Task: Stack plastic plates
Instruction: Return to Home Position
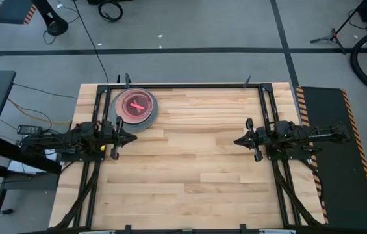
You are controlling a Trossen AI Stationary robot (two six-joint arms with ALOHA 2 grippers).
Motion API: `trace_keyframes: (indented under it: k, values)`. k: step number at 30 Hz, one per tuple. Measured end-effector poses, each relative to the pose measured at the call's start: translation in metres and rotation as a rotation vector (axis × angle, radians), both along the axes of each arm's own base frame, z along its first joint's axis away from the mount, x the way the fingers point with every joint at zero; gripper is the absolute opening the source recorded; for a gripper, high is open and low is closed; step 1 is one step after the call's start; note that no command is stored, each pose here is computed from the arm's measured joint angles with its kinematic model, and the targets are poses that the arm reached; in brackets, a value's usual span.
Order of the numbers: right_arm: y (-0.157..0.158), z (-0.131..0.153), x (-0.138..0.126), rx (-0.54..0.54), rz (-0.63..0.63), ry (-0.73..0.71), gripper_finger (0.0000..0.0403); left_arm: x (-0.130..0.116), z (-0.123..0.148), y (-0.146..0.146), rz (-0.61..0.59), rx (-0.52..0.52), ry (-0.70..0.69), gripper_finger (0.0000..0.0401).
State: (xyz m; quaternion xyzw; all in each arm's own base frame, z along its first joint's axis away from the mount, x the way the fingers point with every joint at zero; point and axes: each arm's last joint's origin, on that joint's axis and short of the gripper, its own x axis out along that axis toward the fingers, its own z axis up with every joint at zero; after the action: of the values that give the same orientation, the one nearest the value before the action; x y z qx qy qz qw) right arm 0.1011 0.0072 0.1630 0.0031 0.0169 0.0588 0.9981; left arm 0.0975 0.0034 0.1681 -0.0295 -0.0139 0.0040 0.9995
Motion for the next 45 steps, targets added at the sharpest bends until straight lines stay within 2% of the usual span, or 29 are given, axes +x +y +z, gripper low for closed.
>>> trace_keyframes:
  k: [7, 45]
  values:
    - [0.0, 0.0, 0.0, 0.0, -0.001, 0.0, 0.0018, -0.0005, 0.0078, -0.0002, -0.007, -0.002, -0.083, 0.0027]
    - [0.0, 0.0002, 0.0, 0.0, -0.001, -0.001, 0.0018, -0.0006, 0.009, 0.0, -0.002, -0.002, -0.095, 0.0027]
